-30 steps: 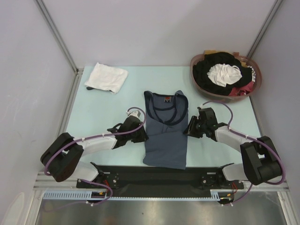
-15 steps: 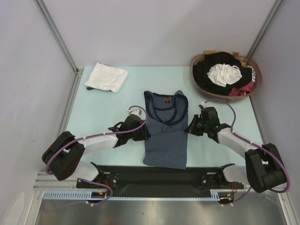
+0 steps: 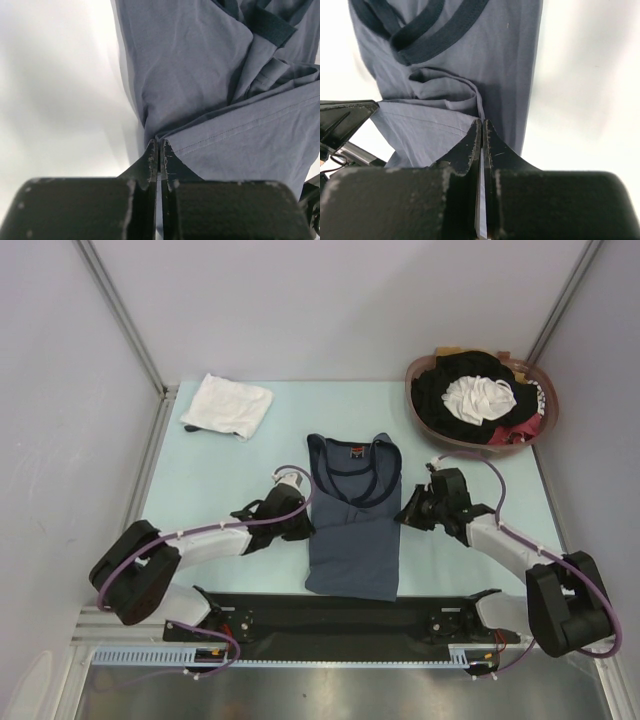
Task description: Fold and stack the tank tops
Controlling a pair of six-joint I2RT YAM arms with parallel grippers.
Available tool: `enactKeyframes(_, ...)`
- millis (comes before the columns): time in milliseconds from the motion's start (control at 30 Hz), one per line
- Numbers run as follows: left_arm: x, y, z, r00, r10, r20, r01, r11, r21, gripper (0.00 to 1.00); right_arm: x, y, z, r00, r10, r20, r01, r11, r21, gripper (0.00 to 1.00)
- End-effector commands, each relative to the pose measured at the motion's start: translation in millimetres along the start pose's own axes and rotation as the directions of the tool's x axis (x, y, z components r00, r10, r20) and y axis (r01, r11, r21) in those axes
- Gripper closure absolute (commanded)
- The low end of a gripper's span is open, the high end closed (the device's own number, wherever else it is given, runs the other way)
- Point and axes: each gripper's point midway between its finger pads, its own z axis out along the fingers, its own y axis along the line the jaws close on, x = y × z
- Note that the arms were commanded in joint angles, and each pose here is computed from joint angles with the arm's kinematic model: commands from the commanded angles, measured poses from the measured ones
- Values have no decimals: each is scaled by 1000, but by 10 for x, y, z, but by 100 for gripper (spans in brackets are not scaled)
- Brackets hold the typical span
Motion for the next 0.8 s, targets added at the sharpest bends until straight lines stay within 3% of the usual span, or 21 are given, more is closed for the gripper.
enactKeyframes(0, -314, -137, -169, 995, 37, 95, -39, 999, 22, 100, -191, 187, -155, 998, -30, 60, 33, 998, -55, 100)
enactKeyframes(267, -716, -327, -431, 978, 70, 198, -82, 995, 50, 100, -432, 304, -290, 992, -57, 109, 63, 997, -54, 100)
enactKeyframes(767, -1166, -428, -295, 968, 88, 235, -104, 993, 57, 100, -797, 339, -125, 991, -54, 121, 60, 997, -39, 100)
